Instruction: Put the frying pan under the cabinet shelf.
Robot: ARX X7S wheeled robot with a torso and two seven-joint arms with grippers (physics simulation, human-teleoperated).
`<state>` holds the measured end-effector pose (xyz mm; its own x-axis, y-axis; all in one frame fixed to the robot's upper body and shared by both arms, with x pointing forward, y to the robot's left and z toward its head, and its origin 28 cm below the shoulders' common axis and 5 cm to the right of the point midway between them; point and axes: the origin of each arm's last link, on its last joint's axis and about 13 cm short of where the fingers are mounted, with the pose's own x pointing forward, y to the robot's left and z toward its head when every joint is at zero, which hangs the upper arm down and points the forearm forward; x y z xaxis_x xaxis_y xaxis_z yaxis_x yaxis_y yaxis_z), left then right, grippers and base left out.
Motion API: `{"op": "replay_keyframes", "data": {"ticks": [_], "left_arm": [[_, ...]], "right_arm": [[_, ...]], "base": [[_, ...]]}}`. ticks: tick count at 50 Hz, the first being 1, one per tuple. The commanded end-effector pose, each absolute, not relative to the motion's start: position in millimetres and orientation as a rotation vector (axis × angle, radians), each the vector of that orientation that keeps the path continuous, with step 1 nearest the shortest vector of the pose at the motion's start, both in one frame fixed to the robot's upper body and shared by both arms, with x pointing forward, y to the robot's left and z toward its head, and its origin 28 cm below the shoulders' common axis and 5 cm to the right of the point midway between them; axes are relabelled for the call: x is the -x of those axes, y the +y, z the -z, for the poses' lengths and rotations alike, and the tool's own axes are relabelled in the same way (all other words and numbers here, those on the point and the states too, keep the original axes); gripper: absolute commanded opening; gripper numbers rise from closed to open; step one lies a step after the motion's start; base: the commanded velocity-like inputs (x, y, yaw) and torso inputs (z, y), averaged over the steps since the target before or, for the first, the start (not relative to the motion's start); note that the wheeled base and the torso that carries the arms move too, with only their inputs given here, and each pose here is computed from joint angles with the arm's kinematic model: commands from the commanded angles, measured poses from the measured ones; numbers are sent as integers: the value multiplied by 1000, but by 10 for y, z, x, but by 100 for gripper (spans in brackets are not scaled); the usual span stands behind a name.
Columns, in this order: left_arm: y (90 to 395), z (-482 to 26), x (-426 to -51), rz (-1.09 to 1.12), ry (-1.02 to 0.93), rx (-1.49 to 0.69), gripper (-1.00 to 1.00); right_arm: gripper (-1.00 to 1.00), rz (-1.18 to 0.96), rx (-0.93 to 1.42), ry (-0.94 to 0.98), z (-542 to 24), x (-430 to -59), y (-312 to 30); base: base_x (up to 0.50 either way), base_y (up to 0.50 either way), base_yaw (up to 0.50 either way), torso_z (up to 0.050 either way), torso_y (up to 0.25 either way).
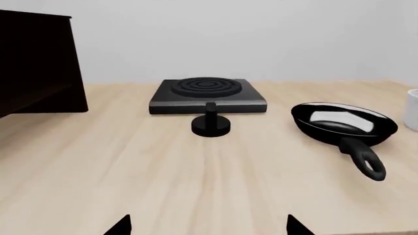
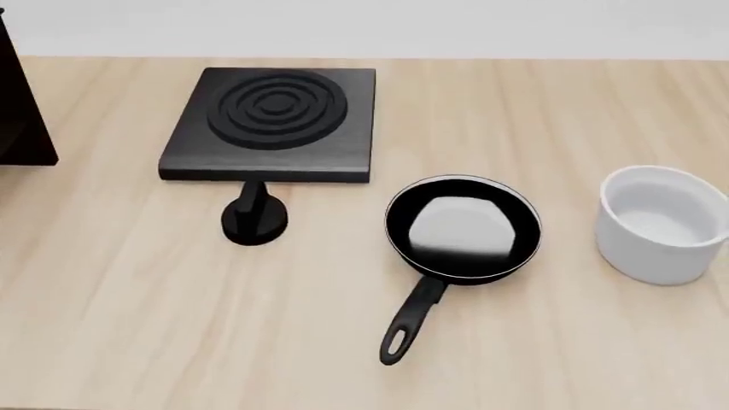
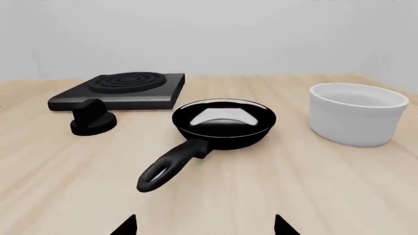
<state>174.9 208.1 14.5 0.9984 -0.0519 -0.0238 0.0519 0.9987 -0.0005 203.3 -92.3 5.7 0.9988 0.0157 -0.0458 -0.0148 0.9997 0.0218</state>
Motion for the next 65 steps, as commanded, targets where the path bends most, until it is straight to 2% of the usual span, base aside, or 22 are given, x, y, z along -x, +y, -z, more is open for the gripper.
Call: {"op": "replay_keyframes", "data": {"ticks": [1,19,23,40,65], "left_arm": [[2076,-143,-1766,55,26,-4,100],[2081,-142,-1789,24,45,12,100],[2075,-129,-1774,48,41,36,100],[2068,-117,-1759,50,44,28,100],[2066,-121,-1752,51,40,31,100]], "right_arm": [[100,-16,-21,49,-53,-2041,-924],[100,-16,-18,52,-54,-2060,-923],[100,-15,4,50,-45,-2054,-917],[100,-4,-2,54,-39,-2039,-921],[100,-21,-27,40,-45,-2023,-913]], "base": [[0,0,0,50,-4],[0,0,0,49,-5],[0,62,0,0,0],[0,500,0,0,0],[0,-2,0,0,0]]}}
